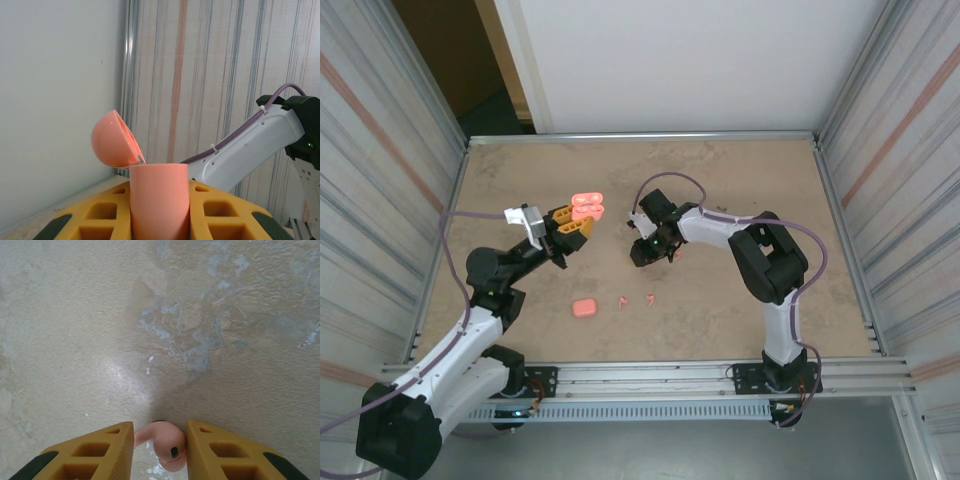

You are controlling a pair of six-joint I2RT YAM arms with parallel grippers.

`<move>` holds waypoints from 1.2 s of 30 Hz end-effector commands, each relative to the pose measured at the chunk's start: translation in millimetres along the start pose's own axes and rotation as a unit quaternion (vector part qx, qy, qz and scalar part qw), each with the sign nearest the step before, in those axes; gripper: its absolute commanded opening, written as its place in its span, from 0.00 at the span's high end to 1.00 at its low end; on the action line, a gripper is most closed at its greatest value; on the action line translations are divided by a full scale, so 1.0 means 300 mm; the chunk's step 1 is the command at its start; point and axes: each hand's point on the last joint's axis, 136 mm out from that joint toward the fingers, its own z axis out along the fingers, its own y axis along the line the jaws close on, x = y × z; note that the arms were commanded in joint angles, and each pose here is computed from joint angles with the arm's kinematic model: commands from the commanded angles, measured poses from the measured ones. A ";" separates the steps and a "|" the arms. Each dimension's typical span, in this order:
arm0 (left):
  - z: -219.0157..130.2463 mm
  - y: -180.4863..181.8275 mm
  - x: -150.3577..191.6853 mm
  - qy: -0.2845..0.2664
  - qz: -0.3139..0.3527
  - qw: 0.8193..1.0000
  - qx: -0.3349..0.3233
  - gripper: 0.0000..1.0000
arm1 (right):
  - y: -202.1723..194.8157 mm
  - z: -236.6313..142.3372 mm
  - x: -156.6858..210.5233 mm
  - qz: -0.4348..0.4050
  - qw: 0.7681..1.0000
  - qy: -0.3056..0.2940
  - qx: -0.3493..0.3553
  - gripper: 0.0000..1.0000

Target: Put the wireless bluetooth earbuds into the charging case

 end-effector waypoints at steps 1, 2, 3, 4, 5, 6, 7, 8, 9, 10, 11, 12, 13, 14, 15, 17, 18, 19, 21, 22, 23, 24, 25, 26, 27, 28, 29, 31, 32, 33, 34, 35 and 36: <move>0.002 -0.028 -0.052 -0.017 0.024 0.999 0.013 1.00 | 0.005 0.003 0.078 0.007 0.999 0.039 0.006 0.71; 0.002 -0.028 -0.051 -0.016 0.023 1.000 0.013 1.00 | 0.003 0.002 0.078 0.007 0.999 0.038 0.007 0.72; 0.002 -0.029 -0.052 -0.017 0.024 0.999 0.014 1.00 | 0.003 0.001 0.076 0.006 0.999 0.038 0.007 0.73; 0.002 -0.029 -0.052 -0.017 0.024 0.999 0.014 1.00 | 0.002 0.001 0.076 0.006 0.999 0.037 0.008 0.75; 0.001 -0.028 -0.052 -0.017 0.025 0.999 0.013 1.00 | 0.004 0.002 0.076 0.006 0.999 0.037 0.007 0.76; 0.001 -0.029 -0.053 -0.017 0.024 0.999 0.013 1.00 | 0.003 0.000 0.077 0.006 0.999 0.037 0.008 0.77; 0.001 -0.030 -0.053 -0.017 0.024 0.999 0.014 1.00 | 0.004 -0.001 0.074 0.006 0.999 0.036 0.007 0.78; 0.001 -0.029 -0.053 -0.017 0.024 0.999 0.014 1.00 | 0.003 -0.005 0.071 0.005 0.999 0.034 0.009 0.79; 0.001 -0.029 -0.053 -0.017 0.025 0.999 0.014 1.00 | 0.004 -0.005 0.070 0.003 0.999 0.033 0.009 0.80; 0.001 -0.030 -0.054 -0.017 0.025 0.999 0.014 1.00 | 0.006 -0.010 0.065 0.002 1.000 0.030 0.009 0.80; 0.001 -0.030 -0.052 -0.016 0.025 0.999 0.014 1.00 | 0.006 -0.014 0.063 0.002 1.000 0.028 0.009 0.80; 0.001 -0.031 -0.051 -0.016 0.026 0.999 0.014 1.00 | 0.008 -0.018 0.059 0.001 1.000 0.025 0.009 0.80; 0.001 -0.029 -0.051 -0.015 0.025 0.999 0.014 1.00 | 0.012 -0.025 0.052 0.000 1.000 0.021 0.008 0.81; 0.001 -0.028 -0.050 -0.014 0.025 0.999 0.013 1.00 | 0.014 -0.029 0.049 -0.001 1.000 0.018 0.008 0.81; 0.001 -0.029 -0.049 -0.014 0.026 0.999 0.014 1.00 | 0.017 -0.037 0.043 -0.003 1.000 0.014 0.008 0.81; 0.002 -0.029 -0.047 -0.013 0.024 1.000 0.014 1.00 | 0.023 -0.057 0.029 -0.006 1.000 0.003 0.009 0.81; 0.002 -0.028 -0.047 -0.012 0.025 1.000 0.013 1.00 | 0.029 -0.068 0.022 -0.008 1.000 -0.002 0.008 0.81; 0.002 -0.028 -0.045 -0.012 0.024 1.000 0.013 1.00 | 0.032 -0.082 0.013 -0.010 1.000 -0.008 0.009 0.81; 0.003 -0.024 -0.040 -0.009 0.023 1.000 0.011 1.00 | 0.042 -0.112 -0.003 -0.014 1.000 -0.022 0.011 0.81; 0.002 -0.022 -0.038 -0.009 0.022 1.000 0.010 1.00 | 0.048 -0.133 -0.016 -0.017 0.999 -0.031 0.012 0.81; 0.003 -0.020 -0.033 -0.007 0.021 1.000 0.009 1.00 | 0.052 -0.150 -0.022 -0.020 0.999 -0.038 0.015 0.81; 0.002 -0.019 -0.029 -0.007 0.021 1.000 0.009 1.00 | 0.058 -0.168 -0.031 -0.023 0.999 -0.046 0.017 0.81; 0.002 -0.016 -0.024 -0.006 0.019 1.000 0.008 1.00 | 0.066 -0.192 -0.040 -0.027 0.998 -0.055 0.018 0.81; 0.002 -0.014 -0.021 -0.007 0.017 1.000 0.007 1.00 | 0.073 -0.217 -0.053 -0.030 0.997 -0.066 0.021 0.81; 0.002 -0.011 -0.018 -0.007 0.016 1.000 0.006 1.00 | 0.079 -0.240 -0.062 -0.034 0.996 -0.075 0.022 0.81; 0.003 -0.008 -0.014 -0.007 0.014 1.000 0.005 1.00 | 0.086 -0.262 -0.069 -0.037 0.995 -0.084 0.025 0.81; 0.003 -0.005 -0.010 -0.007 0.012 1.000 0.003 1.00 | 0.093 -0.293 -0.082 -0.040 0.994 -0.098 0.027 0.81; 0.004 0.000 -0.003 -0.006 0.009 1.000 0.002 1.00 | 0.105 -0.343 -0.098 -0.047 0.991 -0.119 0.030 0.81; 0.006 0.002 0.001 -0.006 0.008 1.000 0.002 1.00 | 0.111 -0.371 -0.106 -0.049 0.990 -0.131 0.033 0.81; 0.007 0.004 0.004 -0.005 0.006 1.000 0.002 1.00 | 0.117 -0.398 -0.115 -0.053 0.988 -0.143 0.035 0.81; 0.008 0.007 0.009 -0.005 0.005 1.000 0.001 1.00 | 0.124 -0.428 -0.124 -0.056 0.985 -0.156 0.036 0.81; 0.009 0.008 0.011 -0.004 0.004 1.000 0.001 1.00 | 0.130 -0.451 -0.129 -0.059 0.984 -0.166 0.038 0.81; 0.010 0.011 0.016 -0.003 0.002 1.000 0.001 1.00 | 0.138 -0.480 -0.137 -0.063 0.981 -0.178 0.039 0.81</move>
